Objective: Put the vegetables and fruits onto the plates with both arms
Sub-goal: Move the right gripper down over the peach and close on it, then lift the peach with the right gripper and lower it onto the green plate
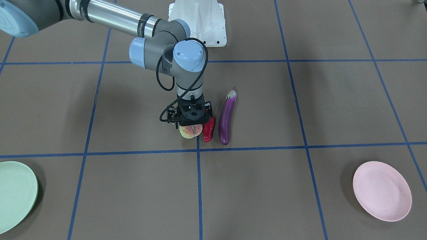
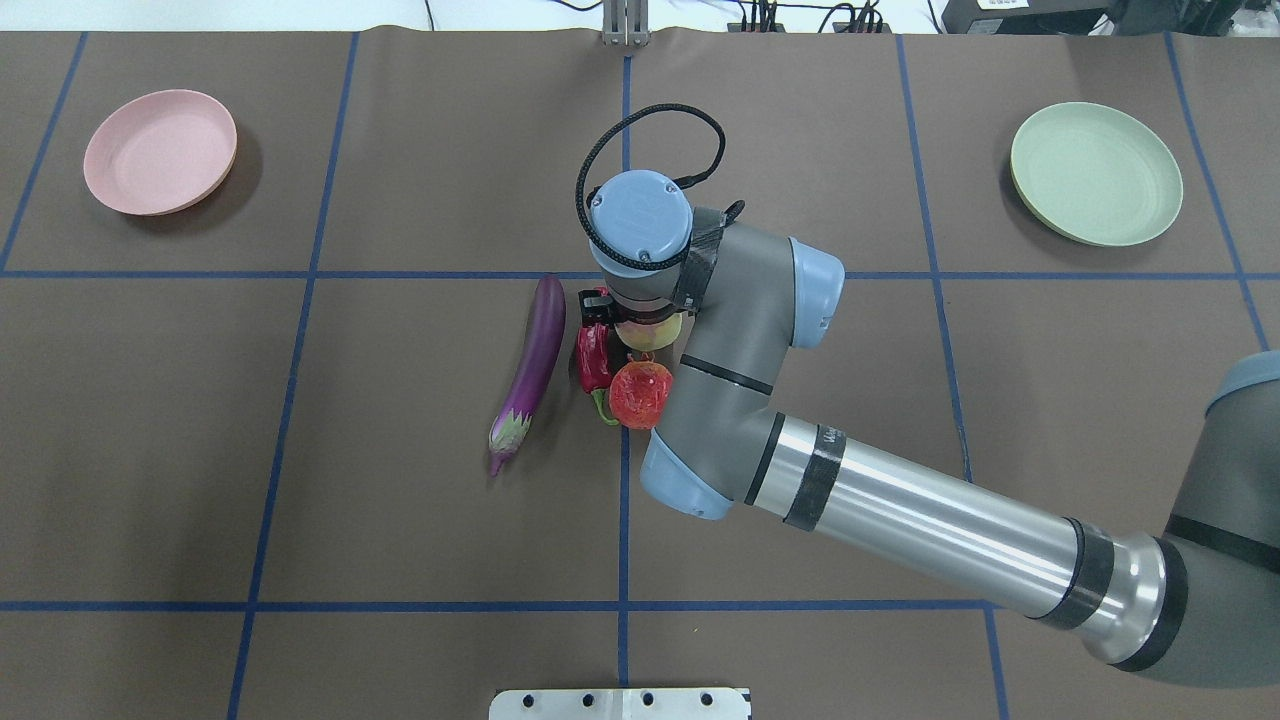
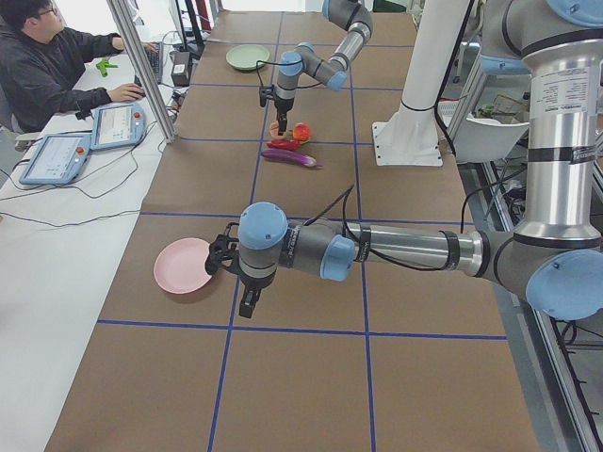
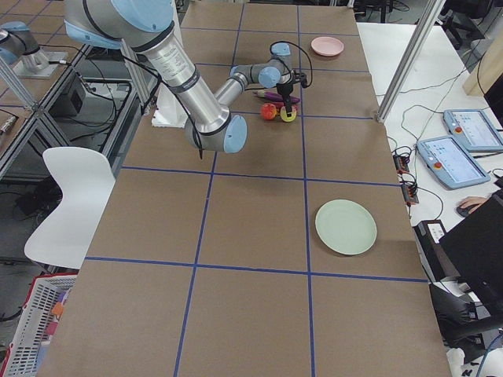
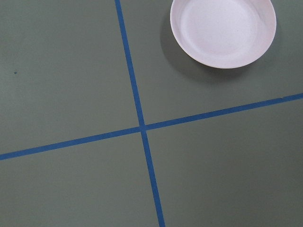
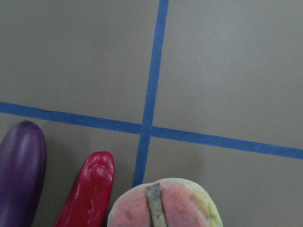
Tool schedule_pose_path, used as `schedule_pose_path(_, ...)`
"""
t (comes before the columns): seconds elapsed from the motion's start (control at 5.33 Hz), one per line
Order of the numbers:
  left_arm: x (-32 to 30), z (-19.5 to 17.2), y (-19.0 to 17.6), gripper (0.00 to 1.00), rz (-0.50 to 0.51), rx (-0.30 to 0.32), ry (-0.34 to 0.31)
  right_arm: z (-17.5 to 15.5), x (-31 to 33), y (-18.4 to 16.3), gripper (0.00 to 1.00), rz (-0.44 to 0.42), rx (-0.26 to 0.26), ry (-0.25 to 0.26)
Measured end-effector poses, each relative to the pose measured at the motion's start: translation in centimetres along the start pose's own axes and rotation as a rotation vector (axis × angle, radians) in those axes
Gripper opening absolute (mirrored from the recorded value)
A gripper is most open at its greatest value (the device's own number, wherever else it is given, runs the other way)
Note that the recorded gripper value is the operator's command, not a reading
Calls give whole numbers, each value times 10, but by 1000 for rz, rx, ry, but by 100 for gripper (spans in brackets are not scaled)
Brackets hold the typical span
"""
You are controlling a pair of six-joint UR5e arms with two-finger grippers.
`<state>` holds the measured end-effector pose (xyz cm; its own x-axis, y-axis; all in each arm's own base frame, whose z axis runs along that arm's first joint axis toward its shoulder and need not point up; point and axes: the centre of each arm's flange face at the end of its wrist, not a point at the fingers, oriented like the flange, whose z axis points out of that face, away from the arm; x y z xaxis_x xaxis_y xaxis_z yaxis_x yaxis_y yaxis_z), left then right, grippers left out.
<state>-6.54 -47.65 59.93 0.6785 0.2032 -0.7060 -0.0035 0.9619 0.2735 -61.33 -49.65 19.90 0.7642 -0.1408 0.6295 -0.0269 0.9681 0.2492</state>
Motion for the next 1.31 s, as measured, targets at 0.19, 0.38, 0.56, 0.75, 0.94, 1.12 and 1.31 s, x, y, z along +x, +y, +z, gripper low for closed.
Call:
schedule_pose_path(0.19,0,0,0,100,-1,-1,0,2,-2,2,1,-1,-3,1)
schedule_pose_path(0.38,0,0,0,100,-1,-1,0,2,-3,0,0,4,-4,0)
schedule_pose_path(0.56,0,0,0,100,-2,-1,2,-5,3,-10,0,14,4,-6)
schedule_pose_path(0.75,0,0,0,100,-2,-1,3,-21,31,-40,0,15,8,-19)
schedule_pose_path(0.94,0,0,0,100,-2,-1,4,-39,84,-85,0,-10,1,-34)
schedule_pose_path(1.12,0,0,0,100,-2,-1,7,-52,162,-126,0,-52,-13,-39)
schedule_pose_path(1.31,0,0,0,100,-3,0,7,-56,260,-152,0,-109,-38,-30)
